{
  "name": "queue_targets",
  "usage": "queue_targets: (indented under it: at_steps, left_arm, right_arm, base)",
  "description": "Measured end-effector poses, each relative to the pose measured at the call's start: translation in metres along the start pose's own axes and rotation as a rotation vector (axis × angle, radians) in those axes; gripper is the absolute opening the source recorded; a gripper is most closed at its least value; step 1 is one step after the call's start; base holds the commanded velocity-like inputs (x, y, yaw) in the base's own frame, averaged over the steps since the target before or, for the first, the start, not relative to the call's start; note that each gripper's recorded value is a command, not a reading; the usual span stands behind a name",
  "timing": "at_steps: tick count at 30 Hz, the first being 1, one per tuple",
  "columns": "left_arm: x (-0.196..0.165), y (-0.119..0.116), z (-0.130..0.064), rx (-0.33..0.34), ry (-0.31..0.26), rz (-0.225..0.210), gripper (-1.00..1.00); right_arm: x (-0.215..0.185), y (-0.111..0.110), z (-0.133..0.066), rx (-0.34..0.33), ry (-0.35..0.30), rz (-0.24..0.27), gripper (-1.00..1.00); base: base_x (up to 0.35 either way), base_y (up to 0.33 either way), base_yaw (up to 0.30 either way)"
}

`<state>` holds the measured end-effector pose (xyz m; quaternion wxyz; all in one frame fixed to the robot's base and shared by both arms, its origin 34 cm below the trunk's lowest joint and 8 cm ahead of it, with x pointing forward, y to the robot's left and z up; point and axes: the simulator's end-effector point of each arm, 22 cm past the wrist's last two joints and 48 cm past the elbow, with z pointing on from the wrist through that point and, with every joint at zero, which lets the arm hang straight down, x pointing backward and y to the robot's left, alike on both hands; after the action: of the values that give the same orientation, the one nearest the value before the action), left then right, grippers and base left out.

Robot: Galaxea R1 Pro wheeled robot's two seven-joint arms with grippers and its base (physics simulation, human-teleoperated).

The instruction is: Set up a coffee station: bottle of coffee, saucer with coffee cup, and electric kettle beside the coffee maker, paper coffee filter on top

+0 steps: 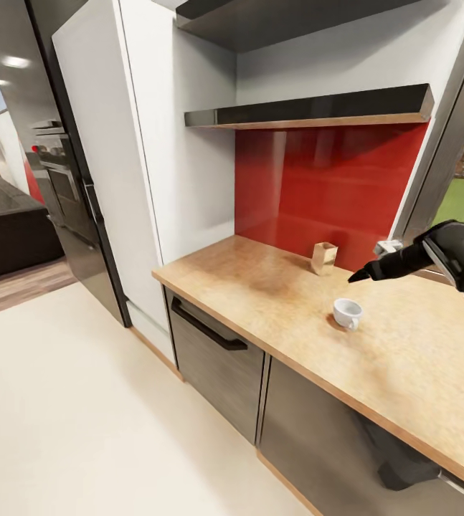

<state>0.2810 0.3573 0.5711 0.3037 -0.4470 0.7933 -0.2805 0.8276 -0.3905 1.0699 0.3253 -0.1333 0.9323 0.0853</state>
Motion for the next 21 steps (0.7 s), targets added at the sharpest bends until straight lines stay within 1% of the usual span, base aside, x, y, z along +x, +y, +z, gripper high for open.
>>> queue_targets:
  at_steps: [3,5,7,10,14,18,19,21]
  left_arm:
    - [0.0,0.0,0.0,0.0,0.0,0.0,1.0]
    - [0.0,0.0,0.0,0.0,0.0,0.0,1.0]
    - [0.0,0.0,0.0,0.0,0.0,0.0,1.0]
    - [0.0,0.0,0.0,0.0,0.0,0.0,1.0]
    - [0.0,0.0,0.0,0.0,0.0,0.0,1.0]
    - [0.0,0.0,0.0,0.0,0.001,0.0,1.0]
    - [0.0,0.0,0.0,0.0,0.001,0.0,1.0]
    - [0.0,0.0,0.0,0.0,0.001,0.0,1.0]
  right_arm:
    - [-0.003,0.013,0.01,-0.004,0.015,-0.018,1.0]
    - [-0.002,0.019,0.018,0.016,0.042,-0.039,1.0]
    - [0.0,0.018,0.022,0.037,0.062,-0.048,1.0]
    - [-0.004,0.014,0.021,0.065,0.077,-0.052,1.0]
    - [-0.004,0.008,0.019,0.082,0.091,-0.042,1.0]
    - [-0.003,0.008,0.02,0.085,0.103,-0.036,1.0]
    - [0.005,0.002,0.023,0.098,0.127,-0.025,1.0]
    - [0.009,-0.003,0.023,0.111,0.14,-0.023,1.0]
  base:
    - [0.0,0.0,0.0]
    - [0.0,0.0,0.0]
    - [0.0,0.0,0.0]
    - [0.0,0.0,0.0]
    - [0.0,0.0,0.0]
    - [0.0,0.0,0.0]
    - [0.0,0.0,0.0]
    - [0.0,0.0,0.0]
